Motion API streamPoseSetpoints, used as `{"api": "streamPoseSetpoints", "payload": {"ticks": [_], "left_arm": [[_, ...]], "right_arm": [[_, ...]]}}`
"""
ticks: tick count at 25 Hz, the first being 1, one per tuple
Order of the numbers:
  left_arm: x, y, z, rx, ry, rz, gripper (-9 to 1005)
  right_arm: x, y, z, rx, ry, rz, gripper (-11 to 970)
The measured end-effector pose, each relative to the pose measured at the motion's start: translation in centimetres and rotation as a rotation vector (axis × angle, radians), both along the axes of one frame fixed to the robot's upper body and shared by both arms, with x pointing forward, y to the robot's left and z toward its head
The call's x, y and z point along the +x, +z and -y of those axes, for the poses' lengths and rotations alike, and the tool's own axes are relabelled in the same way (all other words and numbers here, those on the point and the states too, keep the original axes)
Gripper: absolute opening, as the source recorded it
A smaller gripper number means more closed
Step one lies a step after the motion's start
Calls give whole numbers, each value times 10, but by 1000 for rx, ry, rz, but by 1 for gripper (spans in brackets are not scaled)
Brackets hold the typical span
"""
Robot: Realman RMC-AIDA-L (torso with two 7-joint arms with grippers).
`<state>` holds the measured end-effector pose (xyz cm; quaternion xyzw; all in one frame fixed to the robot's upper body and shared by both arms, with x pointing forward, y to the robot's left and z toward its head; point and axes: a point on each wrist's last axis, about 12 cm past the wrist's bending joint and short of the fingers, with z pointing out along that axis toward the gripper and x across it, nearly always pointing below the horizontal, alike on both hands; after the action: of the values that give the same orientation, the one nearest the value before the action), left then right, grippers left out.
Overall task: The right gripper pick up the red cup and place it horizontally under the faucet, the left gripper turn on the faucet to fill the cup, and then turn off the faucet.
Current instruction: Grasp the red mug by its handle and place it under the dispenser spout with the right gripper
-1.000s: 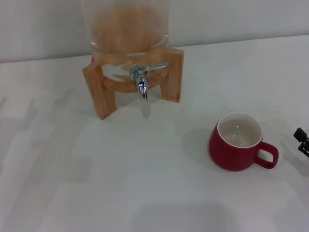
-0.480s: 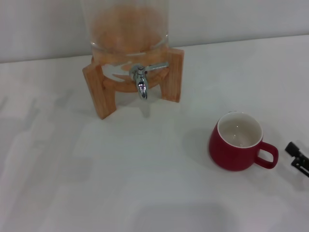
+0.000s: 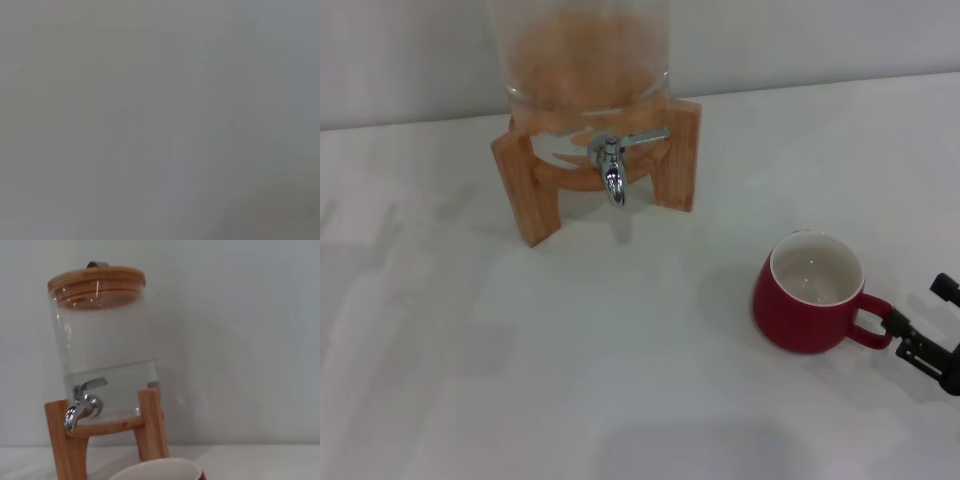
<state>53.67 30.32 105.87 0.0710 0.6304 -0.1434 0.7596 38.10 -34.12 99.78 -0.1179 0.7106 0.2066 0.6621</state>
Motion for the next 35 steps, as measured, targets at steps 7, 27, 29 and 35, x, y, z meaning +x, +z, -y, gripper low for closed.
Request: {"api": "streamPoseSetpoints", "payload": {"ticks": [7, 27, 29, 35], "left_arm": [[0, 0, -1, -3, 4, 2, 829], [-1, 1, -1, -10, 2, 8, 830], [-1, 1, -1, -11, 3, 7, 830], [-2, 0, -1, -11, 2, 7, 830]], "right_arm": [[6, -6, -4, -24, 19, -43, 844], [13, -12, 2, -59, -48, -81, 844], [15, -11, 2, -58, -50, -77, 843], [20, -10, 1, -59, -47, -64, 843]]}}
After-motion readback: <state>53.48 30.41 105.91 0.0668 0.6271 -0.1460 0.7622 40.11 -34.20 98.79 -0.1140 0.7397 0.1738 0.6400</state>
